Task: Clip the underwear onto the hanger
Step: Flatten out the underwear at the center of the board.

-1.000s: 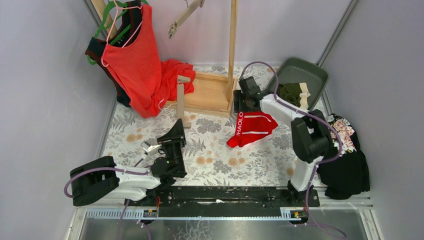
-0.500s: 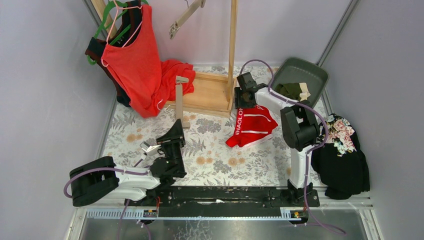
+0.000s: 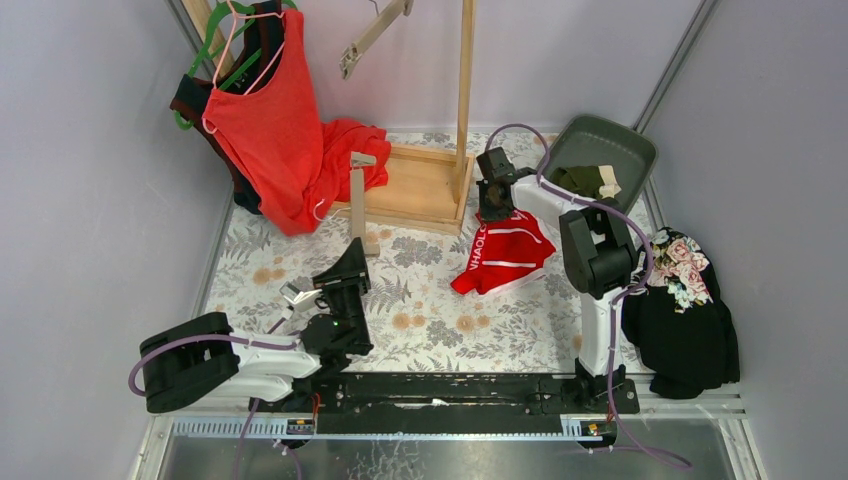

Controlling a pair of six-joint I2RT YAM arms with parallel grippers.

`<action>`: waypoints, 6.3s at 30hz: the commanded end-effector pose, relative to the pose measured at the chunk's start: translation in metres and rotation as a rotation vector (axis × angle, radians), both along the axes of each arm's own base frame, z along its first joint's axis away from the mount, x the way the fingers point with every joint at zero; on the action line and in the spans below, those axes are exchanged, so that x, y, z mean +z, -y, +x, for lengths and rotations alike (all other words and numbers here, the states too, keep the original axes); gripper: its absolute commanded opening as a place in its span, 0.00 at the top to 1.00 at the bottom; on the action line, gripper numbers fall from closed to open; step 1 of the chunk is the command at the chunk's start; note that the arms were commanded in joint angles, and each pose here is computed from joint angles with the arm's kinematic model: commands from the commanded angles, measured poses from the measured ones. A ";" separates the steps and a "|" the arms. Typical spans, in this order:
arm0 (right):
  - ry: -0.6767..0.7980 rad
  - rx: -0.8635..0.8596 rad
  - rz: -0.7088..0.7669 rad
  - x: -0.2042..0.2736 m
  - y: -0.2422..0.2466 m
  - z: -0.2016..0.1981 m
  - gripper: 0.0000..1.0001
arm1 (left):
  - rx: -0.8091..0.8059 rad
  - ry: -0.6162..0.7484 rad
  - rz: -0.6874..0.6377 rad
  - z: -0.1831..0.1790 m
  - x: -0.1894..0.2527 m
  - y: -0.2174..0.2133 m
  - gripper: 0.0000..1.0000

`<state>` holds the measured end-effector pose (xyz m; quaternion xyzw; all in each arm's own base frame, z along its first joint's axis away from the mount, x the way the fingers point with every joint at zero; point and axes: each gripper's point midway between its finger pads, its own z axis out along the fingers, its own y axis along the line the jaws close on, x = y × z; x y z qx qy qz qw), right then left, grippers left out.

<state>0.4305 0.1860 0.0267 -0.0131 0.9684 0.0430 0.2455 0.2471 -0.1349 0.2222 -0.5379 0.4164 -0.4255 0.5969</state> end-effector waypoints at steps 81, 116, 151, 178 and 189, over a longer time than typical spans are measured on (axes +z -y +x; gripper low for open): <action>0.440 1.060 -0.206 0.072 -0.048 -0.061 0.29 | 0.057 0.016 -0.077 -0.002 0.003 -0.023 1.00; 0.435 1.044 -0.199 0.046 -0.063 -0.047 0.95 | 0.071 0.010 -0.069 -0.001 0.001 -0.025 1.00; 1.053 0.966 -0.104 0.164 -0.117 -0.109 1.00 | -0.270 -0.334 -0.057 0.045 0.022 0.034 1.00; 1.072 1.225 -0.271 0.145 -0.142 -0.124 1.00 | -0.328 -0.426 0.049 0.077 0.003 0.070 1.00; 0.906 1.334 -0.107 0.127 -0.159 -0.150 0.90 | -0.225 -0.413 0.066 0.073 0.006 0.031 1.00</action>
